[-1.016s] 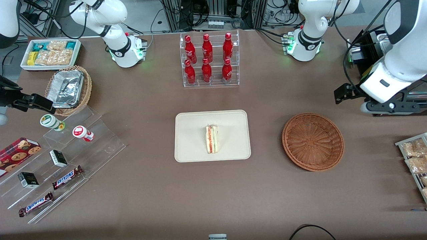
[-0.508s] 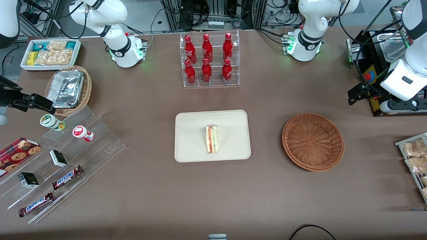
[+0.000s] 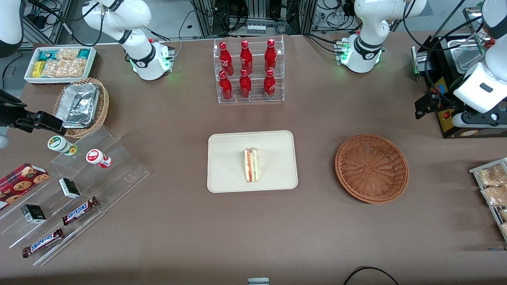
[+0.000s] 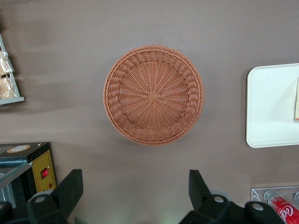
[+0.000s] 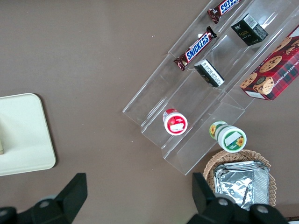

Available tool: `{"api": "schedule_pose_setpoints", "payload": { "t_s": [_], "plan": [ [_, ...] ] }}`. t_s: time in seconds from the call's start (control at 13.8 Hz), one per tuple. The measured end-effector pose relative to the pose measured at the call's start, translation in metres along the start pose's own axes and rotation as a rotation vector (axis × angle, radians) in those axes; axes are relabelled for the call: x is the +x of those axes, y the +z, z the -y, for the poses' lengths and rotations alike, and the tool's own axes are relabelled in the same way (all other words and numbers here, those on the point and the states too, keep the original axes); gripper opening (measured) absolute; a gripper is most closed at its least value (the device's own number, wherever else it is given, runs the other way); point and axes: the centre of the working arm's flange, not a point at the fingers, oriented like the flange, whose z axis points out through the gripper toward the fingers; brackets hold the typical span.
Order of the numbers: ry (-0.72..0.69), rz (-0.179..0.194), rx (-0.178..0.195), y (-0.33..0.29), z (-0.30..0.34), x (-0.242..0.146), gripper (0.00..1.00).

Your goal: Place sandwich from basket to tray

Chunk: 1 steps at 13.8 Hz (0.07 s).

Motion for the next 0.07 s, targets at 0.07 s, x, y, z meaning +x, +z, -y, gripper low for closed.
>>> {"api": "schedule_pose_setpoints", "payload": {
  "t_s": [0.07],
  "plan": [
    [-0.008, 0.012, 0.0, -0.0022, 0.0045, -0.0021, 1.0]
  ]
}}
